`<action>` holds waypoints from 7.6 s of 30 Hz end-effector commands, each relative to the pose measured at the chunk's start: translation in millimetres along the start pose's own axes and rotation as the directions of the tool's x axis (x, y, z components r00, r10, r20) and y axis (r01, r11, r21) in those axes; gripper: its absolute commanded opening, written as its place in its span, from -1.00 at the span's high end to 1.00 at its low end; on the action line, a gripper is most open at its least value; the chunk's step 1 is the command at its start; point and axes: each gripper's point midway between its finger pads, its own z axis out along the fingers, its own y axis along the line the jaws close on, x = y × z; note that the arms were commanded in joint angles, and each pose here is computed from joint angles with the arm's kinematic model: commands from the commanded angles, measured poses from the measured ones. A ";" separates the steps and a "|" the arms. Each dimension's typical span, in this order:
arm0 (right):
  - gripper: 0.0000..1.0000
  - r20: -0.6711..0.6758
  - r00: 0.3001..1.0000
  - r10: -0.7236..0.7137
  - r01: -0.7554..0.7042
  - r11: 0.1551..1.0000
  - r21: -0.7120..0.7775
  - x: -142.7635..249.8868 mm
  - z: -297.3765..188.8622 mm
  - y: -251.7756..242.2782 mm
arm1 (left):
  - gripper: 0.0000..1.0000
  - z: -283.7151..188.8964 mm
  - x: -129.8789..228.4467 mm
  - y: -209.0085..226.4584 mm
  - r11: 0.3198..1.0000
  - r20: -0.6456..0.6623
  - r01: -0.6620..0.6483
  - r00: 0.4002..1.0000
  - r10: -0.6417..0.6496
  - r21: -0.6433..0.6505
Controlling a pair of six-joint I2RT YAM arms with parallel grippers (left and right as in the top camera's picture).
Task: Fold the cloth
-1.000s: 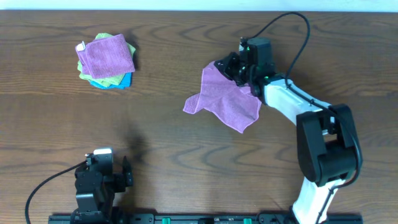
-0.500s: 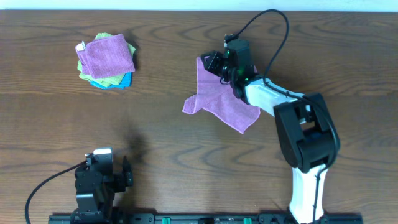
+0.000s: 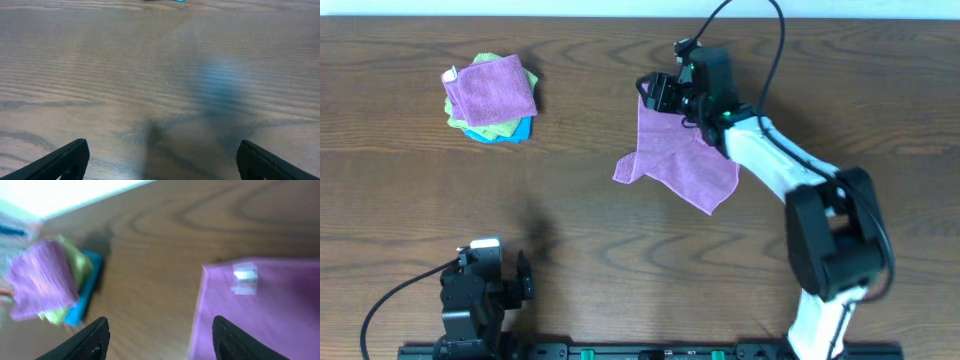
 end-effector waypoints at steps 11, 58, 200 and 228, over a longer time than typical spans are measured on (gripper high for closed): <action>-0.25 -0.160 0.972 -0.171 0.229 0.838 0.495 19.6 -51.4 -87.7 | -0.90 0.2 0.4 -1.1 1.000 0.002 -0.009 1.000 0.009 0.005; 0.97 -0.119 0.964 -0.236 0.230 0.525 0.819 -1.9 -70.1 -161.0 | -0.91 0.2 0.4 -1.0 1.000 0.002 -0.009 1.000 0.009 0.005; 0.97 -0.053 0.828 0.559 -0.421 0.681 0.599 149.6 -224.6 -147.3 | -0.90 65.2 -101.0 -245.0 0.670 -0.828 0.638 0.558 -0.063 0.379; 0.96 -0.082 0.814 0.576 -0.433 0.694 0.575 152.9 -222.2 -140.3 | -0.91 116.6 -35.5 -311.2 0.607 -0.926 0.742 0.378 -0.026 0.285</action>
